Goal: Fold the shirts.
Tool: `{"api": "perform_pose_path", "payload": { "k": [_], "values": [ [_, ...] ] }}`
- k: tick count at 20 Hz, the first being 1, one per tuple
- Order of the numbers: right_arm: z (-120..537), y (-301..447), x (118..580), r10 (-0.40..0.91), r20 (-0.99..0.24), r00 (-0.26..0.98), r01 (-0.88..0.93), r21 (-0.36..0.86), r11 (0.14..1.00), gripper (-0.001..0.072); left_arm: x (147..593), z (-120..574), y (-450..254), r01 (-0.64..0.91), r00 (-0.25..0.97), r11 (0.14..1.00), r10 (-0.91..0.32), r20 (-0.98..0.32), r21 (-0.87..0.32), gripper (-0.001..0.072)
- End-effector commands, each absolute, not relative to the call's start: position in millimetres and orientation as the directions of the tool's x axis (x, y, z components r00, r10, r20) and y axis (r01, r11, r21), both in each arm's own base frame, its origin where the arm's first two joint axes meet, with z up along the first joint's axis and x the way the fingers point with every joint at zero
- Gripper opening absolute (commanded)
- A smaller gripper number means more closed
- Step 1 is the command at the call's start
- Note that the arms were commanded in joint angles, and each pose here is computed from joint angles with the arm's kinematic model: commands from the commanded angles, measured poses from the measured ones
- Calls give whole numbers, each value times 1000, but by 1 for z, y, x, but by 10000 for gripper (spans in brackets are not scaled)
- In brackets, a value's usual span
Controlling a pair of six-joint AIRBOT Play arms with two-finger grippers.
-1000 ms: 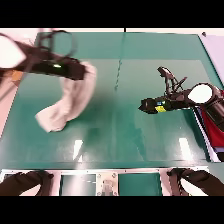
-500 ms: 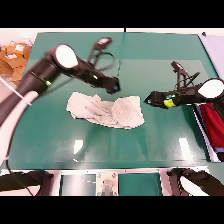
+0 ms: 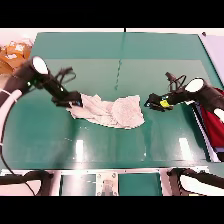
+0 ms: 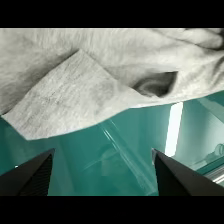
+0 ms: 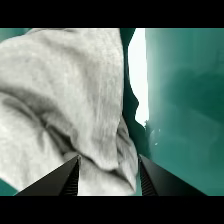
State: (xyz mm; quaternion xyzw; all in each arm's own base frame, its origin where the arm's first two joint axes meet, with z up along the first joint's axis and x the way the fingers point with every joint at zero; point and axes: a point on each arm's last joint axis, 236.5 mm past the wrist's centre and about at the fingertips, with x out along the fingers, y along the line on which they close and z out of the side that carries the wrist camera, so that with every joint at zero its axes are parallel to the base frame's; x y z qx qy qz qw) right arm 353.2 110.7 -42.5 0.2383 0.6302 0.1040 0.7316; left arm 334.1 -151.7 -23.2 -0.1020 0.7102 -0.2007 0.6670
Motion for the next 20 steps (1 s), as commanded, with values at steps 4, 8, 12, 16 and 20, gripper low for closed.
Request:
{"api": "perform_pose_path", "payload": {
  "k": [4, 8, 12, 16, 20],
  "values": [
    [-80, 143, 402, 589, -795, 149, 141, 606, 783, 428, 330, -80, -161, -61, -13, 869, -493, -870, -492, 703],
    [-91, 153, 425, 605, -783, 142, 129, 621, 773, 412, 318, -100, -159, -95, -57, 872, -487, -872, -481, 702],
    [-97, 154, 433, 604, -782, 154, 137, 622, 771, 173, 326, -94, -166, -65, -50, 857, -514, -856, -510, 27],
    [-74, 146, 459, 603, -767, 222, 104, 633, 767, 12, 343, -51, -172, 37, -63, 846, -529, -846, -532, 21],
    [-41, 147, 477, 616, -745, 256, 42, 646, 763, 31, 362, -14, -157, 148, -40, 876, -459, -888, -459, 21]
  ]
}}
